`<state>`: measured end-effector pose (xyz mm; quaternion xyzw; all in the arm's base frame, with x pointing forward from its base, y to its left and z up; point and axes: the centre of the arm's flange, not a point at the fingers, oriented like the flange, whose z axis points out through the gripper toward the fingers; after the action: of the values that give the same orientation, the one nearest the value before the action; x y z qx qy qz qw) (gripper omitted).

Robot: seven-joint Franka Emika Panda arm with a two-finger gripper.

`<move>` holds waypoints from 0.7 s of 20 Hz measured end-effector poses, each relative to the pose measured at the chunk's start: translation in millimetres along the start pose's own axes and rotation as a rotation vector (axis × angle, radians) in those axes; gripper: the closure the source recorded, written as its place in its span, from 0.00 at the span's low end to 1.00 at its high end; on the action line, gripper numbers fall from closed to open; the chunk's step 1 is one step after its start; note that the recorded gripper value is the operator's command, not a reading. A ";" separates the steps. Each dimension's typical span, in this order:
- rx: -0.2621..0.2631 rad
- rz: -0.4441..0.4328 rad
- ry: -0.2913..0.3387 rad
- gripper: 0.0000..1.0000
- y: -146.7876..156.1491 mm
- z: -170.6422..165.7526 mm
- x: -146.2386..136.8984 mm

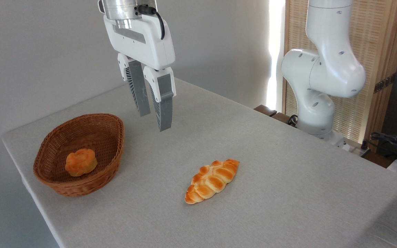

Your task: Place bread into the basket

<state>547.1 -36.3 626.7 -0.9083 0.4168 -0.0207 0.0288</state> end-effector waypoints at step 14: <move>-0.021 -0.022 0.013 0.00 -1.6 2.2 3.0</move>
<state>550.4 -37.4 624.7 -0.9129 0.4072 -0.0223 0.0163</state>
